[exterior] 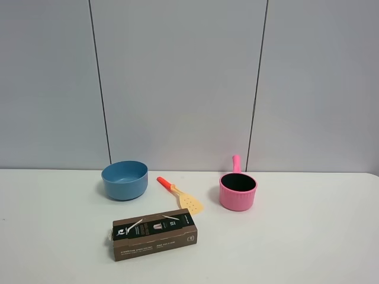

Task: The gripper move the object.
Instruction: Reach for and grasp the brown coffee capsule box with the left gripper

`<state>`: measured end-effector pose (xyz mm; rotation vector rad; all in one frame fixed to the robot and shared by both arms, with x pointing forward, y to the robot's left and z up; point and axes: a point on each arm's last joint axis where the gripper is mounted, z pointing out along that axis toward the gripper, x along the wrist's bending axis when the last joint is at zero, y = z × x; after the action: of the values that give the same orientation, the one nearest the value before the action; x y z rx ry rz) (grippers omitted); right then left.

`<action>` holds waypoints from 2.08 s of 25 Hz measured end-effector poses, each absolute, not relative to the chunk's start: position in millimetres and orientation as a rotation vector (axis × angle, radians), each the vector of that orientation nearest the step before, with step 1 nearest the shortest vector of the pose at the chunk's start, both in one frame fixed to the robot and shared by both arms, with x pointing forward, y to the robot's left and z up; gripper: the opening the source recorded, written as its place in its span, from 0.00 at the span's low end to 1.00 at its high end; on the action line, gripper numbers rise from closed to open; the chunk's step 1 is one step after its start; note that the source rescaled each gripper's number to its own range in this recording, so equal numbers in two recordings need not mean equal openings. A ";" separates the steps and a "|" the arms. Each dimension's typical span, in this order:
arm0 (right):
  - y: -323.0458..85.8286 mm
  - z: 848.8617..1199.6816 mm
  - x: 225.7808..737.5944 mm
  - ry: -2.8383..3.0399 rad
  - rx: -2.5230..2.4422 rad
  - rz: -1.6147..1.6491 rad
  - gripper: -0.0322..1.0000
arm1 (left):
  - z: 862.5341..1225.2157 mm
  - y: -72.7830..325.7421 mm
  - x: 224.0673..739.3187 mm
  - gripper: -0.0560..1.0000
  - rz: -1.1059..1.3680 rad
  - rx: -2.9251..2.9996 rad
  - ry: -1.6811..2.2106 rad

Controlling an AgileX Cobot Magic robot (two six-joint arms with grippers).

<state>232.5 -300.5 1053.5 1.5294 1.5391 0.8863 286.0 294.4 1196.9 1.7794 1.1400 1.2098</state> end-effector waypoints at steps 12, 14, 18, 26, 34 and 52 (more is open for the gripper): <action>-300.5 1053.5 232.5 1.539 1.529 0.886 1.00 | 1232.2 275.6 440.4 0.93 0.803 2.076 1.051; -300.5 1053.5 232.5 1.539 1.529 0.886 1.00 | 1222.6 264.1 460.9 0.93 0.707 2.157 0.980; -300.5 1053.5 232.5 1.539 1.529 0.886 1.00 | 1206.9 239.2 490.7 0.93 0.605 2.277 0.841; -300.5 1053.5 232.5 1.539 1.529 0.886 1.00 | 1185.0 191.3 517.8 0.94 0.549 2.354 0.679; -300.5 1053.5 232.5 1.539 1.529 0.886 1.00 | 1152.4 145.2 535.4 0.98 0.456 2.417 0.560; -300.5 1053.5 232.5 1.539 1.529 0.886 1.00 | 1035.8 65.8 560.3 1.00 0.192 2.715 0.442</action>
<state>232.5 -300.5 1053.5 1.5294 1.5391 0.8863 560.3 65.8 1035.8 2.7151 0.4419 0.1919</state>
